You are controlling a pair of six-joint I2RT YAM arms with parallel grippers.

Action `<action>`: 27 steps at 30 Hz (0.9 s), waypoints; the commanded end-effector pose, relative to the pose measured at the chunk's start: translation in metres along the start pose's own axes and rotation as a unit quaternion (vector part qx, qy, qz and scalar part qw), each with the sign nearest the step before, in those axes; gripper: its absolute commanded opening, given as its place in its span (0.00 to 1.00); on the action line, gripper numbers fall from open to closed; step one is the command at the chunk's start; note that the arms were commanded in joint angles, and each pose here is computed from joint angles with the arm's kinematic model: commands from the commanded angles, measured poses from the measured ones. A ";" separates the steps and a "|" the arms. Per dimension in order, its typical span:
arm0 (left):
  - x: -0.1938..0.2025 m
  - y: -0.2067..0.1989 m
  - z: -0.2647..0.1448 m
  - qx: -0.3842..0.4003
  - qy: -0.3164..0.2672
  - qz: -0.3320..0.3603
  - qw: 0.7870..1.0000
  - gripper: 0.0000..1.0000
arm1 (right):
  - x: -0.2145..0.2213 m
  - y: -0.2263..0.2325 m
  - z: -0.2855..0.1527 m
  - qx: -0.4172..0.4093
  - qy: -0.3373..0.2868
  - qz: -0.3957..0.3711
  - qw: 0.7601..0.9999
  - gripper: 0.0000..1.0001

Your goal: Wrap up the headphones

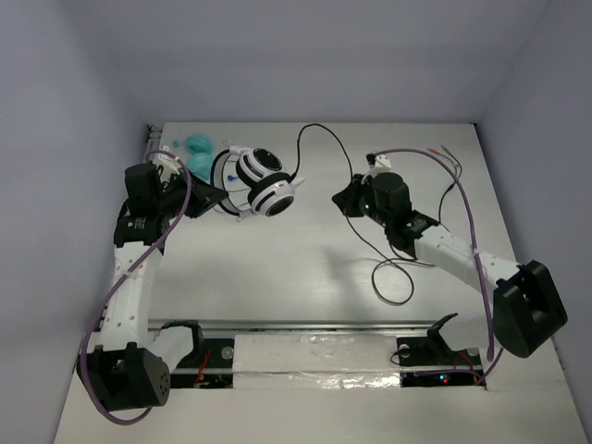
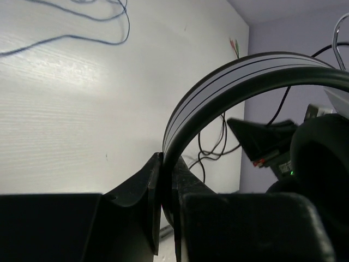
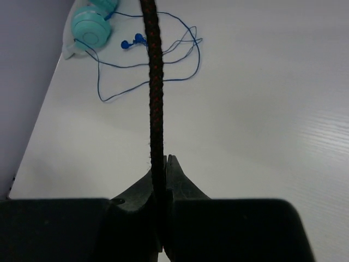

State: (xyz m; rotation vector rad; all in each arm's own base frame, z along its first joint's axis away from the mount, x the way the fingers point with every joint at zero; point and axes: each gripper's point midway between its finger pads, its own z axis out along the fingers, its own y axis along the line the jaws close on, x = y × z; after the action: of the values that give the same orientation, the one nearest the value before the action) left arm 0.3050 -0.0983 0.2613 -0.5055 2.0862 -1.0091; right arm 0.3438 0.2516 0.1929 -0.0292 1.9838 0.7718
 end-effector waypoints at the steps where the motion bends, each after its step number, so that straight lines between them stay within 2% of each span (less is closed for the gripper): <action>1: 0.011 -0.025 -0.004 0.085 0.023 0.000 0.996 0.00 | 0.017 0.004 0.027 -0.015 0.042 -0.013 0.999 0.00; 5: 0.012 -0.034 -0.001 0.105 0.017 -0.013 0.994 0.00 | 0.052 0.009 0.047 -0.039 0.082 0.003 0.996 0.00; 10: 0.027 -0.056 0.016 0.149 0.029 -0.049 0.987 0.00 | 0.084 0.053 0.045 -0.073 0.113 -0.018 0.991 0.00; 12: 0.028 -0.053 0.025 0.143 0.015 -0.069 0.987 0.00 | 0.093 0.065 0.040 -0.083 0.120 -0.019 0.989 0.00; 16: 0.018 -0.062 0.034 0.165 -0.034 -0.108 0.980 0.00 | 0.116 0.093 0.022 -0.105 0.136 -0.024 0.985 0.00; 18: 0.013 -0.059 0.043 0.149 -0.068 -0.120 0.979 0.00 | 0.127 0.113 0.007 -0.124 0.142 -0.027 0.982 0.00; 22: -0.003 -0.029 0.049 0.096 -0.136 -0.150 0.975 0.00 | 0.149 0.128 -0.024 -0.135 0.154 -0.025 0.979 0.00; 23: -0.011 -0.023 0.048 0.085 -0.162 -0.154 0.971 0.00 | 0.159 0.121 -0.031 -0.122 0.159 -0.017 0.980 0.00; 27: -0.026 -0.014 0.046 0.058 -0.203 -0.155 0.965 0.00 | 0.177 0.124 -0.063 -0.130 0.176 -0.009 0.976 0.00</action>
State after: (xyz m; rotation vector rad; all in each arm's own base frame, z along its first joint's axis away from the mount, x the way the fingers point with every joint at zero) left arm 0.3406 -0.1325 0.2124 -0.8996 1.8455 -1.0846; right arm 0.1657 0.3741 0.1280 -0.4403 2.2057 1.0607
